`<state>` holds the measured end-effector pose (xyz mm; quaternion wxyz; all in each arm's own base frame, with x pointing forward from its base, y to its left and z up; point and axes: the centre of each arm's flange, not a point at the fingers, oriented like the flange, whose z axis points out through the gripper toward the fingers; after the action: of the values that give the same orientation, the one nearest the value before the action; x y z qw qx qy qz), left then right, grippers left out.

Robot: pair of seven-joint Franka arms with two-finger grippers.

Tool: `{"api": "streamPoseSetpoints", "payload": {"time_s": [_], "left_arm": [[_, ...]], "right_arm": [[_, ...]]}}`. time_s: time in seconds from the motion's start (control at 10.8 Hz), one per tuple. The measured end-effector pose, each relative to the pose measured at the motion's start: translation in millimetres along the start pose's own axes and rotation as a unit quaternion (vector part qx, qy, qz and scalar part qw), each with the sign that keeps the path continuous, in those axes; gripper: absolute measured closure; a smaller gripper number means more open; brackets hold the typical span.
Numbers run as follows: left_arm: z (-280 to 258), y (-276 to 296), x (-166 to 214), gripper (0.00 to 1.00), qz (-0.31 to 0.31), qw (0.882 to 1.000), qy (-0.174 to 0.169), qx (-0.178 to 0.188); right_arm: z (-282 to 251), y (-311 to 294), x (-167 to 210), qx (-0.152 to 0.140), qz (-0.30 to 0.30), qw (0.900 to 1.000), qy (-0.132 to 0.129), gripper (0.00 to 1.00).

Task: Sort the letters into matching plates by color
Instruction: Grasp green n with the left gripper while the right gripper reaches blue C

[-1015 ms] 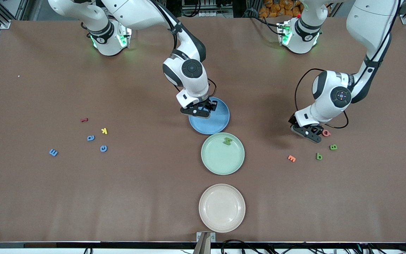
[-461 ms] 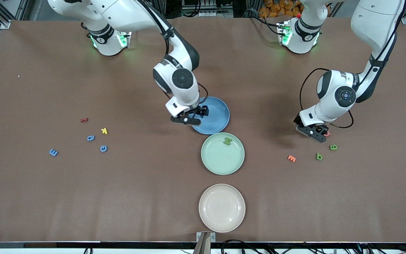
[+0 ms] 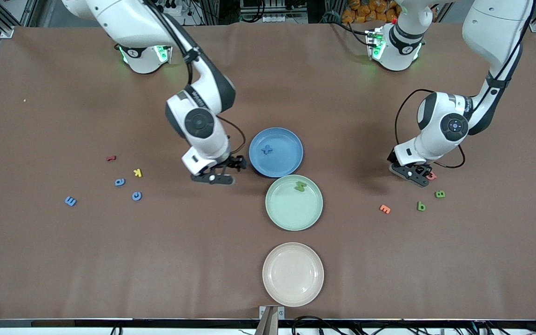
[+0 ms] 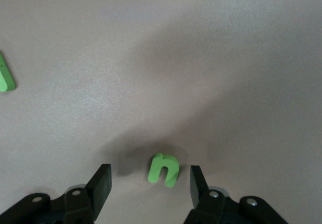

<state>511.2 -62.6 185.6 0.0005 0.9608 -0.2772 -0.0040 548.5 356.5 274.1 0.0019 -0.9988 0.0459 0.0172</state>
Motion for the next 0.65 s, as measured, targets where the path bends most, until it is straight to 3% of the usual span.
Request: {"api": "streamPoseSetpoints", "payload": {"time_s": [0.46,0.65], "left_arm": [[7.9,2.4,-2.4,0.32,0.001,1.000,-0.003,-0.004],[9.2,3.0,-2.4,0.43,0.001,1.000,-0.003,-0.004]], "right_arm": [[-34.8,135.2,68.0,0.004,-0.032,0.999,0.015,0.00],[-32.5,180.5,83.9,0.002,-0.043,0.999,0.010,0.00]]}}
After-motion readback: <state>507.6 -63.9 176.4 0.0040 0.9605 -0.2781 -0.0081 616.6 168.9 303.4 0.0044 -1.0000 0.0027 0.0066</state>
